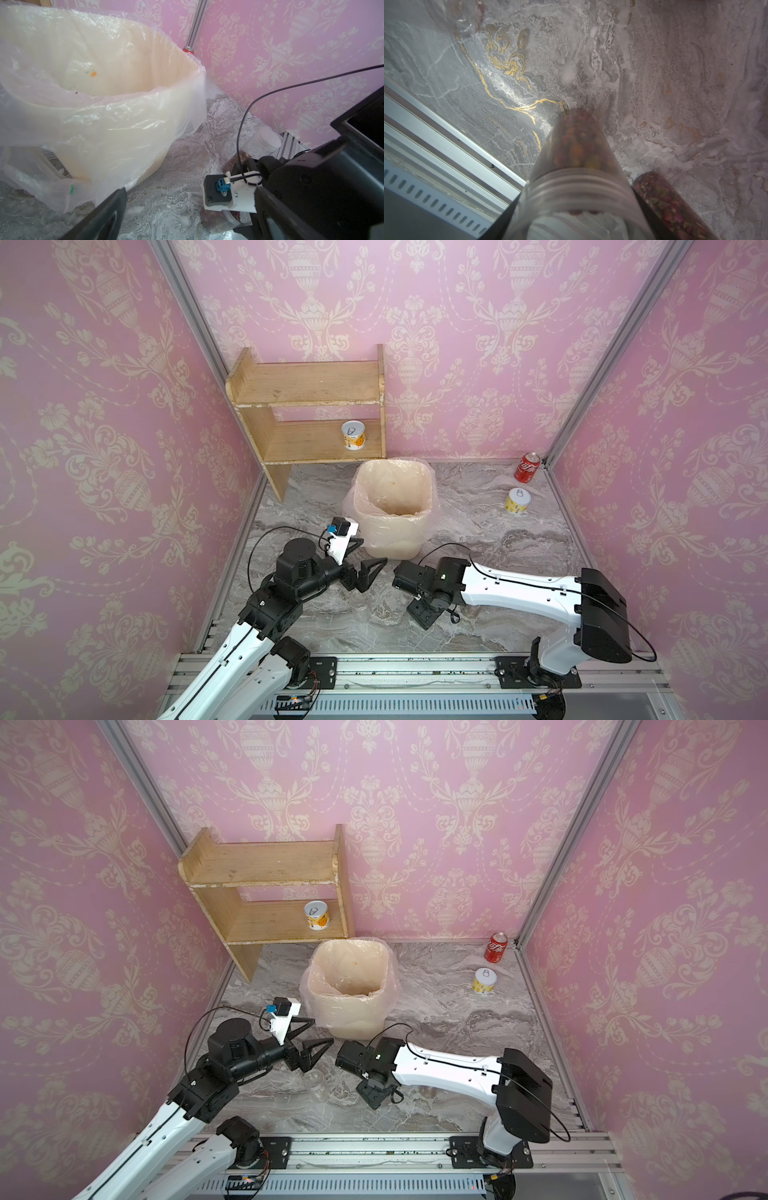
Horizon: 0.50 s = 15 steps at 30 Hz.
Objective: Empty the moldy dried flower tea in the jars
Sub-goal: Pick up the jar from the center of the board.
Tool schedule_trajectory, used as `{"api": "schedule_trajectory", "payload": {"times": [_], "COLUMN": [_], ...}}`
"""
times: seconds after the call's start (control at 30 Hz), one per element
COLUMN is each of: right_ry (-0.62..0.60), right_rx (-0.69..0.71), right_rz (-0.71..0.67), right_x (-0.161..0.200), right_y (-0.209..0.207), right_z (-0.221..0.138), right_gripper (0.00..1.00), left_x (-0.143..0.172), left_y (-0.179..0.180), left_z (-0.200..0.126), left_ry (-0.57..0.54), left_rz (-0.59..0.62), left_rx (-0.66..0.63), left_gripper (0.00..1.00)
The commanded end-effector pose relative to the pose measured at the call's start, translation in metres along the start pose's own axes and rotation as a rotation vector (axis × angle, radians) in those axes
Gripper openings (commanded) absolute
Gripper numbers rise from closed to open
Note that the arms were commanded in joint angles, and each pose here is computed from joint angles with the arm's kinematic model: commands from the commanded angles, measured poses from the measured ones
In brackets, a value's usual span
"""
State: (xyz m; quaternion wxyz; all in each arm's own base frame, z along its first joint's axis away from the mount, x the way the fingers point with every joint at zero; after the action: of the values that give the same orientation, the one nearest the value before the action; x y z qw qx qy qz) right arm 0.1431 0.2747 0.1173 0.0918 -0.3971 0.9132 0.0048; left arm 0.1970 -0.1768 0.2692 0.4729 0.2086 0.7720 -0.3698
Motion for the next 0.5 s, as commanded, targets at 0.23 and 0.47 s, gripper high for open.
{"api": "schedule_trajectory", "payload": {"times": [0.23, 0.47], "right_ry": [-0.055, -0.223], "right_rx": [-0.022, -0.155], "right_rz": [0.030, 0.093], "right_x": [-0.002, -0.012], "right_y": [-0.007, -0.027], "right_z": [-0.030, -0.098], "right_gripper": [0.58, 0.52], "left_x": [-0.003, -0.007], "left_y": [-0.009, -0.024], "left_z": [-0.002, -0.001], "left_ry": [-0.021, -0.036], "left_rz": [0.040, 0.109], "left_rx": [0.041, 0.122], "left_gripper": [0.99, 0.99]}}
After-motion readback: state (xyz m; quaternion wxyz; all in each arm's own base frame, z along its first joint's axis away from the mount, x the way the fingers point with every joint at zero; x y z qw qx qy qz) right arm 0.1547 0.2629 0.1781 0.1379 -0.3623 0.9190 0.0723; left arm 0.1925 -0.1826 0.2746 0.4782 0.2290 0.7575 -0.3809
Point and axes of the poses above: each gripper's point midway between its finger pads, its own z axis out along the fingers, its own y axis along the line the jaws close on, x = y × z, the point moved 2 cm from there along -z, back along the fingers, and after that the axes turned 3 degrees about -z, right-handed, at the moved point
